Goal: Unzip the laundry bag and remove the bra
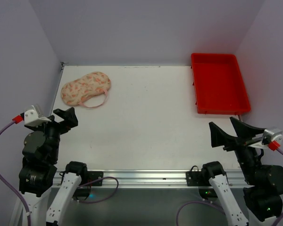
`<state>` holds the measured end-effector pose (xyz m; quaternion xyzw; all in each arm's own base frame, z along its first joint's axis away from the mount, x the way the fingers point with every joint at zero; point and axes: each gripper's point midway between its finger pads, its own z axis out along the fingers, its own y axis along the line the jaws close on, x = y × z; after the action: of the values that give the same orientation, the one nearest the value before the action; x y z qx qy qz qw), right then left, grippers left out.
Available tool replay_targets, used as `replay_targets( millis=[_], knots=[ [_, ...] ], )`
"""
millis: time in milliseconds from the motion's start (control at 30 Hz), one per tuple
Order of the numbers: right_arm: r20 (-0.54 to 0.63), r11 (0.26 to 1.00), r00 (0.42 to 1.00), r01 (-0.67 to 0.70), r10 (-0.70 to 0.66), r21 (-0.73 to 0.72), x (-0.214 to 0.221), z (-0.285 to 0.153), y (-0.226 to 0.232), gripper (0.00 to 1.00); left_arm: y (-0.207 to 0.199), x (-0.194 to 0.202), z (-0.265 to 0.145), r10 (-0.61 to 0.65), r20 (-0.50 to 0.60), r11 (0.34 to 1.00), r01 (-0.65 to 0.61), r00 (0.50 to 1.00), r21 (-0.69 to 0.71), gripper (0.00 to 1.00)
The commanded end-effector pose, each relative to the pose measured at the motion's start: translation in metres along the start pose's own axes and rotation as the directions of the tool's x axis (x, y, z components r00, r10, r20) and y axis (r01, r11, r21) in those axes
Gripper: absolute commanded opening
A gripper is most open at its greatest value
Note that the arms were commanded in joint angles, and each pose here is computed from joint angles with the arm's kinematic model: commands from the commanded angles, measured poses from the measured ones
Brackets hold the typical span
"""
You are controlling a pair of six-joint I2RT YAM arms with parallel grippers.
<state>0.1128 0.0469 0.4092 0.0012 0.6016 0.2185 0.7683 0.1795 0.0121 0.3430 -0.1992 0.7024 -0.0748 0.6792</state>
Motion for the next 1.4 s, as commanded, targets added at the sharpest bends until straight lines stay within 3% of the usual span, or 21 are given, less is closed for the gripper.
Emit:
replay_targets(
  millis=[0, 233, 400, 767, 933, 1133, 1167, 1200, 1267, 1300, 1367],
  knots=[
    [-0.063, 0.999, 0.998, -0.027, 0.025, -0.032, 0.011, 0.013, 0.006, 0.99, 0.003, 0.004, 0.007, 0.004, -0.018, 0.999, -0.005, 1.000, -0.032, 1.00],
    [-0.175, 0.988, 0.982, -0.097, 0.076, -0.119, 0.031, 0.022, 0.024, 0.99, 0.005, 0.059, 0.044, -0.011, -0.194, 0.996, -0.007, 0.981, -0.092, 1.00],
    [-0.285, 0.982, 0.954, -0.135, 0.094, -0.129, 0.062, 0.035, 0.024, 0.99, -0.009, 0.100, 0.096, -0.073, -0.279, 0.993, 0.044, 0.957, -0.109, 1.00],
    [-0.410, 0.923, 0.901, -0.270, 0.142, -0.275, 0.105, 0.043, 0.050, 0.99, 0.010, 0.161, 0.234, -0.272, -0.246, 0.904, 0.159, 0.930, -0.398, 1.00],
    [-0.431, 0.885, 0.895, -0.289, 0.115, -0.364, 0.118, 0.041, 0.061, 0.99, 0.006, 0.151, 0.289, -0.288, -0.150, 0.874, 0.196, 0.946, -0.444, 1.00],
    [-0.455, 0.852, 0.884, -0.317, 0.107, -0.416, 0.126, 0.037, 0.068, 0.99, 0.011, 0.159, 0.355, -0.208, -0.121, 0.878, 0.131, 0.971, -0.461, 1.00],
    [-0.456, 0.855, 0.883, -0.316, 0.108, -0.411, 0.126, 0.038, 0.068, 0.99, 0.021, 0.185, 0.365, -0.176, -0.177, 0.868, 0.068, 0.968, -0.492, 1.00],
    [-0.475, 0.855, 0.873, -0.326, 0.109, -0.404, 0.129, 0.038, 0.068, 0.99, 0.014, 0.174, 0.381, -0.150, -0.169, 0.878, 0.052, 0.974, -0.476, 1.00],
    [-0.486, 0.850, 0.868, -0.327, 0.097, -0.413, 0.130, 0.038, 0.069, 0.99, 0.026, 0.212, 0.397, -0.093, -0.272, 0.880, -0.049, 0.958, -0.473, 1.00],
    [-0.486, 0.850, 0.869, -0.325, 0.094, -0.415, 0.130, 0.038, 0.069, 0.99, 0.019, 0.209, 0.409, -0.085, -0.269, 0.889, -0.049, 0.959, -0.455, 1.00],
    [-0.484, 0.850, 0.870, -0.322, 0.093, -0.417, 0.132, 0.038, 0.069, 0.99, 0.031, 0.257, 0.411, -0.057, -0.411, 0.884, -0.145, 0.910, -0.444, 1.00]
  ],
)
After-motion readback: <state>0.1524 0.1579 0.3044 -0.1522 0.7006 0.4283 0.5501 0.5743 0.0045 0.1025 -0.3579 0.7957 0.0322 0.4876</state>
